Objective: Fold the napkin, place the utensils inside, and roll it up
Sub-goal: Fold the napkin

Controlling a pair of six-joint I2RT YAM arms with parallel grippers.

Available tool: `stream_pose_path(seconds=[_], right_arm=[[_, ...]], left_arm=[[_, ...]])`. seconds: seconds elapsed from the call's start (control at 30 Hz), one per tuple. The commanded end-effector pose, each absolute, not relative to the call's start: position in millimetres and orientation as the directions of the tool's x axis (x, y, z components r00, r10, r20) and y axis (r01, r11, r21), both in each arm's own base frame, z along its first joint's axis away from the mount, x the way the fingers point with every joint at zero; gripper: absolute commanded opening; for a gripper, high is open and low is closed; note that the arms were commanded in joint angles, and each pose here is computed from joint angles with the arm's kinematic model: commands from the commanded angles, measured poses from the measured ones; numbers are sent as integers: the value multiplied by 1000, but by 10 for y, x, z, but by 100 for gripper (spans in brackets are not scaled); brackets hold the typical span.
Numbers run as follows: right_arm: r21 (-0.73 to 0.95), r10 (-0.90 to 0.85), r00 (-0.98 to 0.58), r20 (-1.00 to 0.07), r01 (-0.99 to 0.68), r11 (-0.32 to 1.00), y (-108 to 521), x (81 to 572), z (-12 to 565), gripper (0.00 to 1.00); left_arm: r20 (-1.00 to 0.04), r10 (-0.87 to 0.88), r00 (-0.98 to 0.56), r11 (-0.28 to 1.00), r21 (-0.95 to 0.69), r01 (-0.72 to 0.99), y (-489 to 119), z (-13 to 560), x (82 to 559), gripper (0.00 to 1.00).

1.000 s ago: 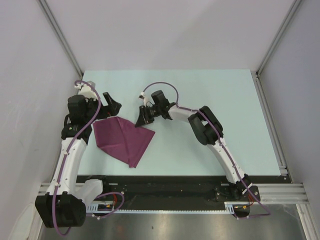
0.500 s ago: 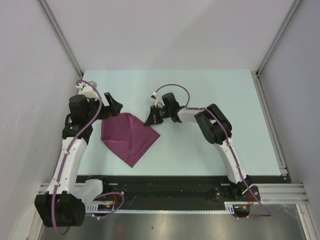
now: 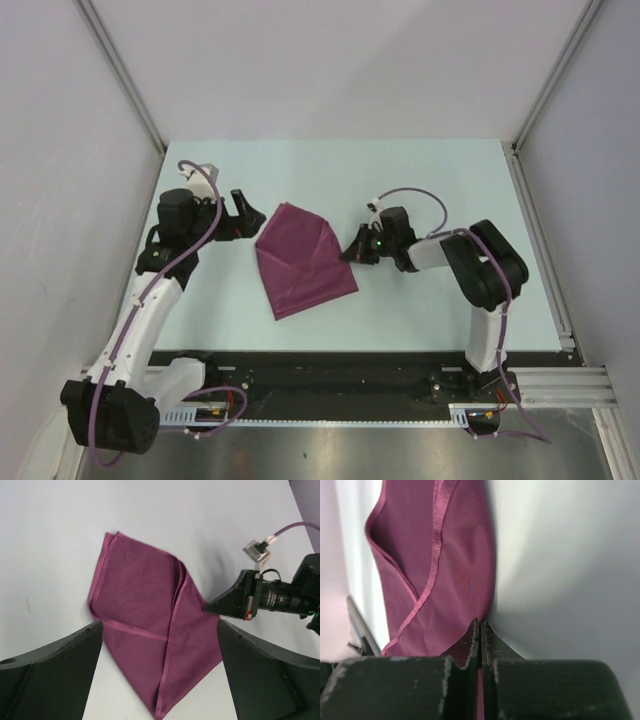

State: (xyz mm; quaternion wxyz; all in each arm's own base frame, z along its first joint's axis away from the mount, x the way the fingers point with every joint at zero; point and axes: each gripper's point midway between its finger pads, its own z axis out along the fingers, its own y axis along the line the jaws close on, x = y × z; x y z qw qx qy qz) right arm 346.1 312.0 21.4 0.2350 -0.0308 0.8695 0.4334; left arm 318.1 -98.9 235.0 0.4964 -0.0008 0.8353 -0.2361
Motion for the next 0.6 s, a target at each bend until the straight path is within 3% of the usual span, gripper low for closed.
stream_pose_path(seconds=[0.0,0.23,0.27,0.3,0.4,0.57], right_arm=[[651,288,-838,-464,-102,753,2524,3456,121,0],[572,336,-811,-479,2,820,2111,3148,131,0],[583,337,-802,-493,-17,812,2127,3139,228,9],[584,332,-798,-503,-31,811,2127,3133,275,31],[576,308,-795,-523,-63,815,2120,3092,450,58],[568,290,-772,-566,-109,816,2125,3104,725,63]], left_arm=[[-823,-191,-535,880,-385,278,-1238,2276,3122,100],[-761,-218,-612,820,-482,308,-1686,1945,2761,100],[-755,-233,-613,821,-491,292,-1688,1881,2736,100],[-734,-258,-629,812,-517,270,-1702,1728,2671,99],[-706,-303,-640,816,-539,208,-1615,1491,2548,99],[-637,-345,-689,771,-611,179,-1666,1161,2350,95]])
